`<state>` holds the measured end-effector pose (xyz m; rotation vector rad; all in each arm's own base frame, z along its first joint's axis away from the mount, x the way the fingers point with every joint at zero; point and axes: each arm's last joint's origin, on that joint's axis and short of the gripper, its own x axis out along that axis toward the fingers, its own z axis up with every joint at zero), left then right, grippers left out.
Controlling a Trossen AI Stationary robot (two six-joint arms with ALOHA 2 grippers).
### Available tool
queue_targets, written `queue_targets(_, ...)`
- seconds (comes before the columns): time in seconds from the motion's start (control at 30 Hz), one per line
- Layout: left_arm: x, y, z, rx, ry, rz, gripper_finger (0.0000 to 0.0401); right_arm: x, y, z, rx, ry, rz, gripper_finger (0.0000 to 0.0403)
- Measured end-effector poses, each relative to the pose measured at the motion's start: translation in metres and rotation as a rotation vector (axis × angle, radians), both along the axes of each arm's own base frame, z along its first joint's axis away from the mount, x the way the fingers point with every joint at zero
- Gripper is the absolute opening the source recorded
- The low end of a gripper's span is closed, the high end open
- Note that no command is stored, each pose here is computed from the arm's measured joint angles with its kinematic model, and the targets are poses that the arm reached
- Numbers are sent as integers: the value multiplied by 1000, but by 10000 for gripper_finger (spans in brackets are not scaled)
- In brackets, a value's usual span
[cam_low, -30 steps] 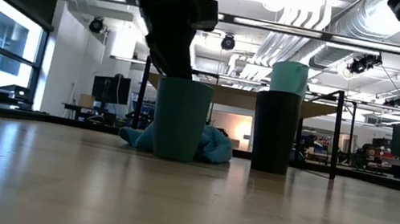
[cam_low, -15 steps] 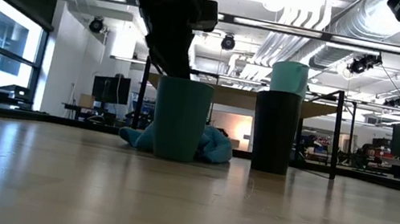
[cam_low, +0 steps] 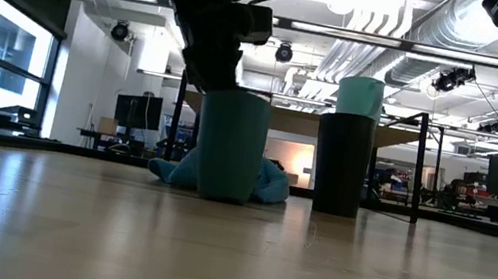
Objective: Stack small to large cups/mugs on shelf
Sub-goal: Put the green cup on the shelf
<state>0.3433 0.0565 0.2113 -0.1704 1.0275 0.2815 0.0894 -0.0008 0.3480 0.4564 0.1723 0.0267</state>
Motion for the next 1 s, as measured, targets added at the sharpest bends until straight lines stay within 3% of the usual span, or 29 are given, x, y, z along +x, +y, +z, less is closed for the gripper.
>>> queue_targets(0.2, 0, 0, 4, -14, 6, 21, 1, 0, 0, 0, 0, 0, 0, 112)
queue_targets(0.57, 11, 3, 41, 4, -39, 22, 0, 0, 0, 0, 0, 0, -1, 112)
queue_targets(1.0, 6, 41, 96, 11, -73, 128, 0, 0, 0, -2, 1, 20, 0, 112)
